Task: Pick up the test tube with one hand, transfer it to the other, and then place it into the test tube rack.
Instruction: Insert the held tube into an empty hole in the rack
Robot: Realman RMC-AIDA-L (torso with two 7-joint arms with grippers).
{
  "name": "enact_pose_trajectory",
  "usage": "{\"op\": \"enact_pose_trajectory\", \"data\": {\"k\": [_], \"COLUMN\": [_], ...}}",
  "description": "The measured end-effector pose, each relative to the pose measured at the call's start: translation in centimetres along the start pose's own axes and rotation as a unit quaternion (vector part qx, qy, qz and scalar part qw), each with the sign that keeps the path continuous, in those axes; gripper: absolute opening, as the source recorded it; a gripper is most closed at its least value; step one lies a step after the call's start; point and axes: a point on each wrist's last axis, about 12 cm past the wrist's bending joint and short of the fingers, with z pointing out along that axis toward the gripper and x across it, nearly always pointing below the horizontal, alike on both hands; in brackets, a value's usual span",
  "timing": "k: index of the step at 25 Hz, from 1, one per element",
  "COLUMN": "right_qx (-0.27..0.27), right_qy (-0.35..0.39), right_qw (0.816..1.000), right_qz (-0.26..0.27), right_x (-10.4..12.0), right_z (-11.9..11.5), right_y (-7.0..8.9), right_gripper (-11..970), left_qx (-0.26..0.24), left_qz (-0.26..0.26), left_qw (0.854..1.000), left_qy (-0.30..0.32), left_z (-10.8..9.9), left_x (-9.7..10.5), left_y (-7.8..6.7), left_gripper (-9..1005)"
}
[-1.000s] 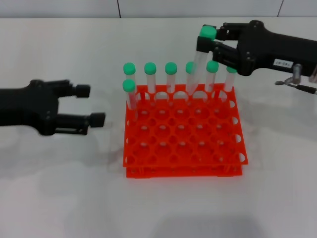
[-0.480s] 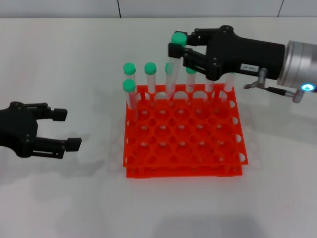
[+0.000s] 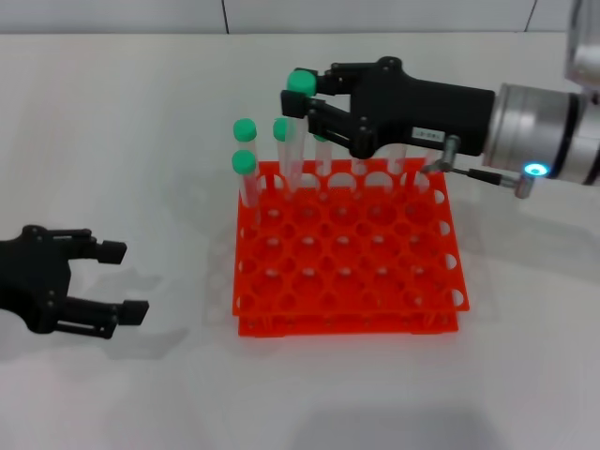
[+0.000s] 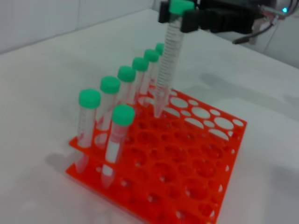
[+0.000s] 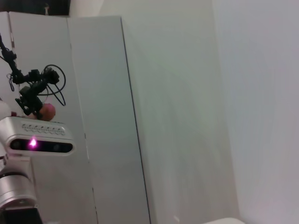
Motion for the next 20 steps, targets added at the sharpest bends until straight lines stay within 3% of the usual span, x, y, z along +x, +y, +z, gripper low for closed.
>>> {"op": "enact_pose_trajectory", "data": {"k": [6, 20], "right_qx": [0.005, 0.022], "right_qy": [0.003, 0.023], "right_qw": [1.000, 0.999], "right_qz": [-0.010, -0.024], "right_x": [0.0, 0.7], "right_z": [1.4, 1.9], "right_y": [0.2, 0.0], "right_gripper": [264, 263], "left_qx": [0.005, 0.007], "left_qz": [-0.001, -0.002], "left_qw": [1.000, 1.000], "left_qy": [0.008, 0.009], "left_z": [0.1, 0.3], "left_x": [0.7, 0.9], "left_y": [0.2, 0.1], "left_gripper": [887, 887]}}
